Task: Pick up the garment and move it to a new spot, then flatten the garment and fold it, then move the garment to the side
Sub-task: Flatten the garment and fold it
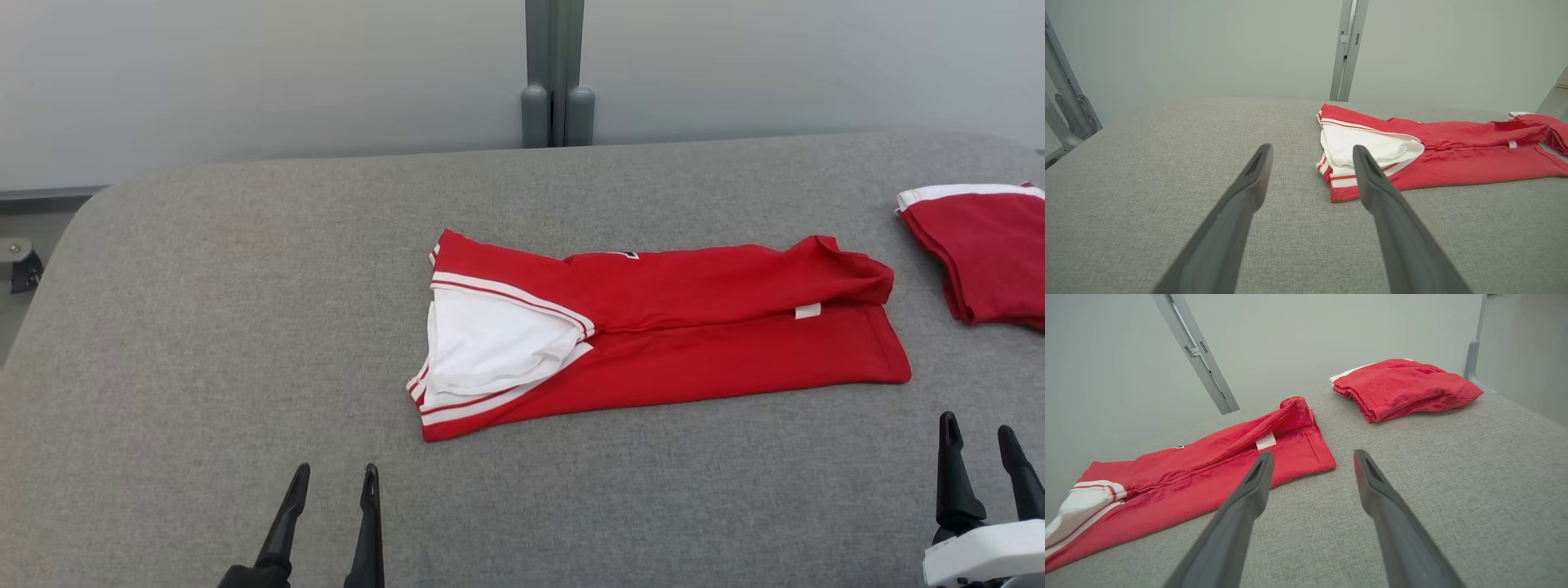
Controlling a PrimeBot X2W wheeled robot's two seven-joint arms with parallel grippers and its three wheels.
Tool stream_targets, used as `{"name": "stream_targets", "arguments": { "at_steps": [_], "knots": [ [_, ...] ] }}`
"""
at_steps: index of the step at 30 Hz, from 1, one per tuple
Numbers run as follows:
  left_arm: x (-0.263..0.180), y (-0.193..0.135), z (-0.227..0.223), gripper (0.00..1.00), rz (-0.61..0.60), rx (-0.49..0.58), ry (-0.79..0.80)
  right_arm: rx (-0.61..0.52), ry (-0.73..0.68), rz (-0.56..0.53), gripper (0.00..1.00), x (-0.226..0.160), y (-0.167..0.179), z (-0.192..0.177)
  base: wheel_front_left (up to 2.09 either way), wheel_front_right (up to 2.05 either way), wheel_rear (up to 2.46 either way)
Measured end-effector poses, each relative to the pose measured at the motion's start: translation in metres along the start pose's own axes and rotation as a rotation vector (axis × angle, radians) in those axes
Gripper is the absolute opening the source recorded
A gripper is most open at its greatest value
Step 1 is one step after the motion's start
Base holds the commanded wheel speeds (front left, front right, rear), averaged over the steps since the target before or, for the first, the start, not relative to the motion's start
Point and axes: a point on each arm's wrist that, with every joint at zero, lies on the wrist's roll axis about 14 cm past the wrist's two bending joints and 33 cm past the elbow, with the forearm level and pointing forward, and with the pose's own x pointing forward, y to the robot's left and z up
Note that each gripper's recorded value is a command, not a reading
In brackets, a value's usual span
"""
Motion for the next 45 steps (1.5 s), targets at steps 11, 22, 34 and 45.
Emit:
{"name": "stream_targets", "arguments": {
  "at_steps": [11,22,34,45],
  "knots": [
    [-0.011,-0.003,0.009,1.00,-0.017,0.014,-0.042,0.003,-0.008,0.019,1.00,-0.012,0.006,0.001,0.00,0.00,0.00],
    [-0.010,-0.009,0.000,1.00,-0.045,0.017,-0.013,-0.019,0.005,0.059,1.00,0.013,0.018,0.000,0.00,0.00,0.00],
    [0.013,-0.024,-0.015,1.00,-0.086,-0.013,0.041,-0.106,0.167,0.035,1.00,0.123,0.009,0.005,0.00,0.00,0.00],
    [0.029,-0.019,-0.028,1.00,-0.067,-0.021,0.082,-0.171,0.366,0.027,1.00,0.168,0.008,-0.030,0.00,0.00,0.00]
  ]
}}
